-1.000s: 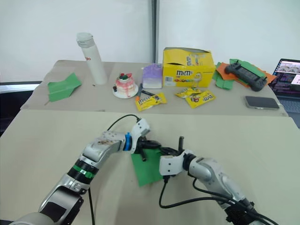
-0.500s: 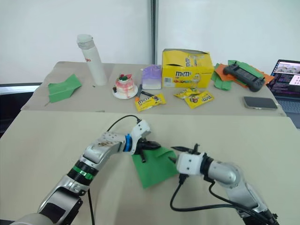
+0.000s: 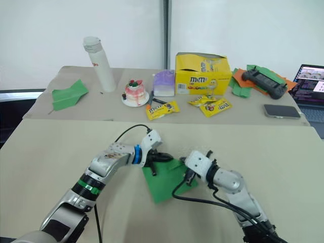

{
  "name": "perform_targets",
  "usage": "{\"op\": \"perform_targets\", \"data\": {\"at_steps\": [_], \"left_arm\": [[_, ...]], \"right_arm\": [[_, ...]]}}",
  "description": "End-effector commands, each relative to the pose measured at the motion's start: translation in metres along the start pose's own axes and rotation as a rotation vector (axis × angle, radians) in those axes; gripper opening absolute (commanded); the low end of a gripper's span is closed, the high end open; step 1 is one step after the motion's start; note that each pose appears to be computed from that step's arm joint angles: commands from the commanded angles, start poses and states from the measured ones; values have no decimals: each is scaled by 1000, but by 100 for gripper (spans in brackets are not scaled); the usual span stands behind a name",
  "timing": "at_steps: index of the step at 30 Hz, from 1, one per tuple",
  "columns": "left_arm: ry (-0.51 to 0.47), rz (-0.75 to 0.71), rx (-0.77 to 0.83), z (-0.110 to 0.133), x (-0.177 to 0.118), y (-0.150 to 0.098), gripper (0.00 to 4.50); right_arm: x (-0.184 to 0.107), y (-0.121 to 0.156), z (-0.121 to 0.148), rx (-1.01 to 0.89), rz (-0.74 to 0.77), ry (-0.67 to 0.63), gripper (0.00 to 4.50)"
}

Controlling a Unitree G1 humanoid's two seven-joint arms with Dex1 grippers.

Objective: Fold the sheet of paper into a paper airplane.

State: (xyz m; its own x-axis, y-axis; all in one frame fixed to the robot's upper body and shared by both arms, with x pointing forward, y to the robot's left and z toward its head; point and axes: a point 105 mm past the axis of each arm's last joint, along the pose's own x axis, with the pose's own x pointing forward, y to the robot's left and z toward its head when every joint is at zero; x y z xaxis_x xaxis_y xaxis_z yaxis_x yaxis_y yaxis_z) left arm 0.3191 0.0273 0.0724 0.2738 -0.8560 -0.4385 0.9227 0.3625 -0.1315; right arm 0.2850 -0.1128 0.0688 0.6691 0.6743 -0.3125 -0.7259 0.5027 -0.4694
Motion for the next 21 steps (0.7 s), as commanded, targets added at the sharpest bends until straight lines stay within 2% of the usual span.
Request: {"op": "perform_targets", "data": {"at_steps": [1, 10, 16, 21], "left_arm": [[-35, 11, -2, 11, -6, 3, 0], [-106, -11, -5, 32, -3, 0, 0], [-64, -23, -5, 20, 5, -6, 0], [13, -16, 12, -6, 8, -6, 0]], "right_arm": [[0, 10, -2, 18, 42, 16, 1], [2, 23, -7, -13, 89, 32, 1], [1, 26, -9, -48, 106, 37, 1], [-3, 21, -3, -36, 92, 20, 1]]}}
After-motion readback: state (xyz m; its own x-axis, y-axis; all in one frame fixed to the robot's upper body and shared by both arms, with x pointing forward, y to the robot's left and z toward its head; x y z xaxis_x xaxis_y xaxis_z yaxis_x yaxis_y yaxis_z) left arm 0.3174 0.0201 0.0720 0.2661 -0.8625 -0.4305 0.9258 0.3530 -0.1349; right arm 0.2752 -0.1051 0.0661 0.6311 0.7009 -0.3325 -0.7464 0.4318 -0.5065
